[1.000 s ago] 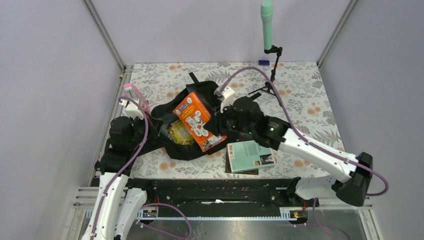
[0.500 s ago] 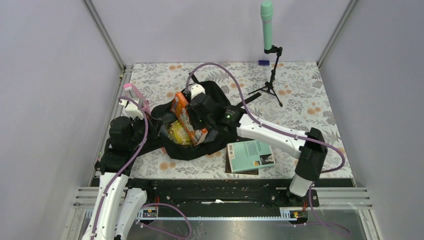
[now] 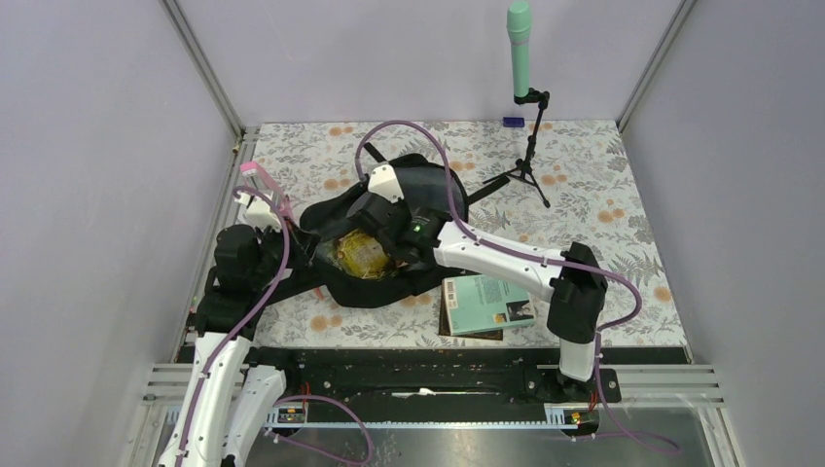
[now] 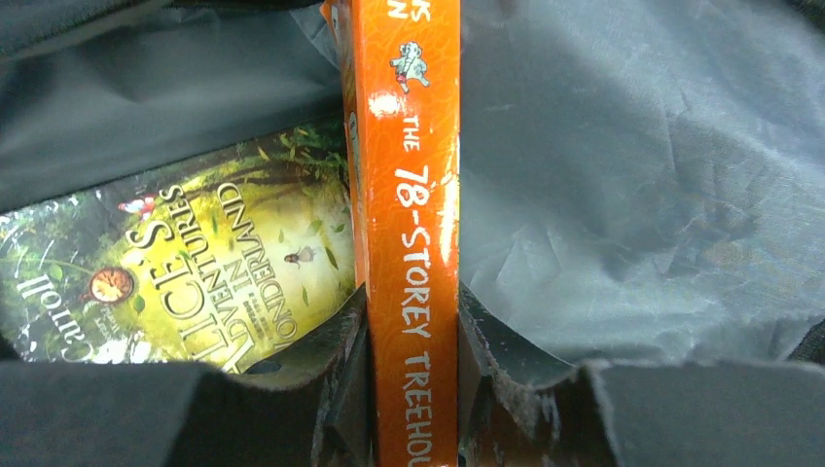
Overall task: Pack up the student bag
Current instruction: Place the book in the student bag.
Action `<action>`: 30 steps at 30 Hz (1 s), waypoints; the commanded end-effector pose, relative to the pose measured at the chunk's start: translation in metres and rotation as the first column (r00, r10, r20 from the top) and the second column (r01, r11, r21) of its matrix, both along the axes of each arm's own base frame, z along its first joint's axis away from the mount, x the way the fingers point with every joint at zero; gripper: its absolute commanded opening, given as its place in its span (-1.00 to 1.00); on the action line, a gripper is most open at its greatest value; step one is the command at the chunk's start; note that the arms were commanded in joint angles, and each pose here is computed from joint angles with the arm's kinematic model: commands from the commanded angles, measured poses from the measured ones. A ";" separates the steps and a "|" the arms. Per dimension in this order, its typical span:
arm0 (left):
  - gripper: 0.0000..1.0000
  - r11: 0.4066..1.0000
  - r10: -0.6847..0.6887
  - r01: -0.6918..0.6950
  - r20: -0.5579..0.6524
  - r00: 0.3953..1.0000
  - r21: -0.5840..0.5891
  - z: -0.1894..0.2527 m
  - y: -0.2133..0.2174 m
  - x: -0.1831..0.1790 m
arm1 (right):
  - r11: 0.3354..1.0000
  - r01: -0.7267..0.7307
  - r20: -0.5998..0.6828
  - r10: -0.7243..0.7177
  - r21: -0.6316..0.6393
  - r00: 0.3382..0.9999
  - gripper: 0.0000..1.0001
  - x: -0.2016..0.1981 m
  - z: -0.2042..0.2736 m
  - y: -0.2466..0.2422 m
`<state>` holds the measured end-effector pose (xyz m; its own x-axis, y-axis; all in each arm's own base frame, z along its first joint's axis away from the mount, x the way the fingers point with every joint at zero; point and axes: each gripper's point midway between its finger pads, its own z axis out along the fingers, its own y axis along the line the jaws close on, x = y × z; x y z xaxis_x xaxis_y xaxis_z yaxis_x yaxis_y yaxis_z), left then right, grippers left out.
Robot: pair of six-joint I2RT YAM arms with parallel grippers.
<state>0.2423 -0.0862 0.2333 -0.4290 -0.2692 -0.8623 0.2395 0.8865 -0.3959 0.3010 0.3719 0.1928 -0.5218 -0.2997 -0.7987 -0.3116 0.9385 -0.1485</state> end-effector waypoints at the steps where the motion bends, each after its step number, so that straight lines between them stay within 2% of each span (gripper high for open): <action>1: -1.00 0.999 -0.028 0.034 0.169 0.985 -0.035 0.044 -0.006 0.010 | 0.989 0.147 0.210 -0.145 0.004 0.967 -1.00 0.024 0.043 -0.007; 9: -1.00 0.999 -0.033 0.040 0.164 0.986 -0.037 0.043 -0.007 0.010 | 0.999 -0.016 0.189 0.022 -0.031 0.982 -1.00 0.006 0.014 0.067; 16: -1.00 0.998 -0.038 0.046 0.163 0.986 -0.040 0.042 -0.008 0.011 | 0.994 -0.096 0.107 0.101 -0.049 0.989 -1.00 0.000 -0.026 0.090; 20: -1.00 0.998 -0.038 0.045 0.162 0.986 -0.040 0.042 -0.008 0.011 | 0.986 -0.168 0.035 0.167 0.013 0.985 -1.00 -0.012 -0.051 0.106; 30: -1.00 0.998 -0.039 0.047 0.160 0.986 -0.043 0.041 -0.009 0.011 | 0.990 -0.103 -0.035 0.101 -0.091 0.994 -1.00 -0.009 -0.102 0.086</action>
<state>0.2426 -0.0851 0.2202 -0.4655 -0.2713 -0.8425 0.2189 0.8870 -0.4066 0.2946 0.4560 0.1128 -0.4539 -0.4531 -0.7672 -0.4185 0.8686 -0.2653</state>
